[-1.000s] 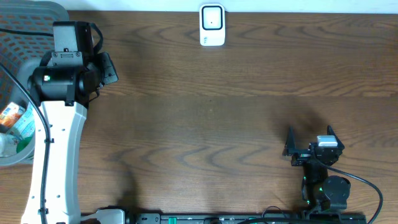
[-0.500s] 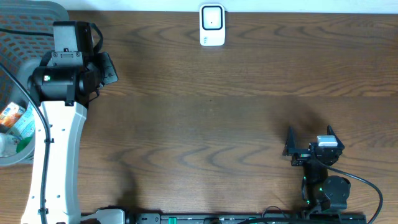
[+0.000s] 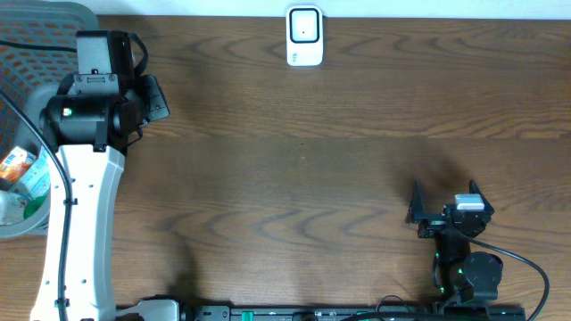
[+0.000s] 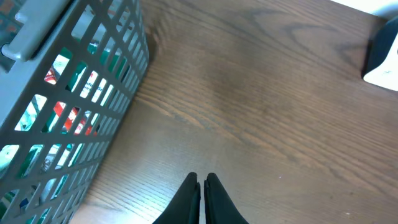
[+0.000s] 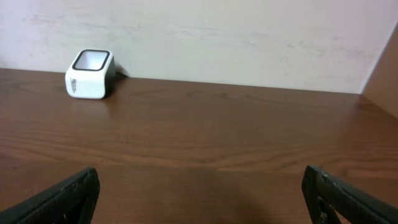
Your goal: Scan the item barcode
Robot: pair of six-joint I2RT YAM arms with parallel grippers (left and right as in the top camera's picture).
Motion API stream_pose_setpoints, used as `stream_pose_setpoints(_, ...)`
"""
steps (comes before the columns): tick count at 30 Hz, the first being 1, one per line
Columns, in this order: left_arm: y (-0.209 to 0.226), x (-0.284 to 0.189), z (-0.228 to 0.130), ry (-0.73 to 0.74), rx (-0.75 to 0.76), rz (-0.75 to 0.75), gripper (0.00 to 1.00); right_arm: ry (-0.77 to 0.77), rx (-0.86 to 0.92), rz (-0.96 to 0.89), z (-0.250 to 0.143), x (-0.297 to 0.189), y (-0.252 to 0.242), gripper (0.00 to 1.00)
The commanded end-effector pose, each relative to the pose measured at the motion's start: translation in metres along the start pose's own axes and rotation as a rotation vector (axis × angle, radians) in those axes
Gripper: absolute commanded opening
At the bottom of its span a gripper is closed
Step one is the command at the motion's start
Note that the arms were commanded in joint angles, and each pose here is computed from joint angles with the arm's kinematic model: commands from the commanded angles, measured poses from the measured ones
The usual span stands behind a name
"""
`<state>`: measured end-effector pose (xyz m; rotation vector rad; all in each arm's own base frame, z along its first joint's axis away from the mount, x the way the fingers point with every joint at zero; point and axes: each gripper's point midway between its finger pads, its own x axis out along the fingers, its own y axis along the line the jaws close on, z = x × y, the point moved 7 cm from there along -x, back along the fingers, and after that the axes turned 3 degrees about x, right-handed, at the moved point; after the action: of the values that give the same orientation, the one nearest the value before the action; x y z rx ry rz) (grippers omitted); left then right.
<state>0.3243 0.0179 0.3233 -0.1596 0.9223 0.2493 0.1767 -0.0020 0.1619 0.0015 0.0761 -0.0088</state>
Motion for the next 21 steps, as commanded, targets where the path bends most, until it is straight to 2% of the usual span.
stream_pose_setpoints(1, 0.0015, -0.0019, 0.0047, -0.013, -0.001, 0.008, 0.33, 0.0, 0.002, -0.002, -0.0003, -0.0003, 0.0, 0.99)
stream_pose_setpoints(2, 0.0015, -0.002, 0.0047, -0.013, -0.002, 0.008, 0.47, 0.0, 0.002, -0.002, -0.0003, -0.0003, 0.0, 0.99)
stream_pose_setpoints(4, 0.0015, -0.002, 0.0047, -0.013, -0.002, 0.008, 0.64, 0.0, 0.002, -0.002, -0.0003, -0.0003, 0.0, 0.99)
stream_pose_setpoints(5, 0.0015, -0.002, 0.0047, -0.013, -0.002, 0.008, 0.67, -0.001, 0.002, -0.002, -0.0003, -0.0003, 0.0, 0.99)
stream_pose_setpoints(21, 0.0015, -0.0019, 0.0046, -0.012, -0.001, 0.009, 0.81, 0.0, 0.002, -0.002, -0.0004, -0.0003, 0.0, 0.99)
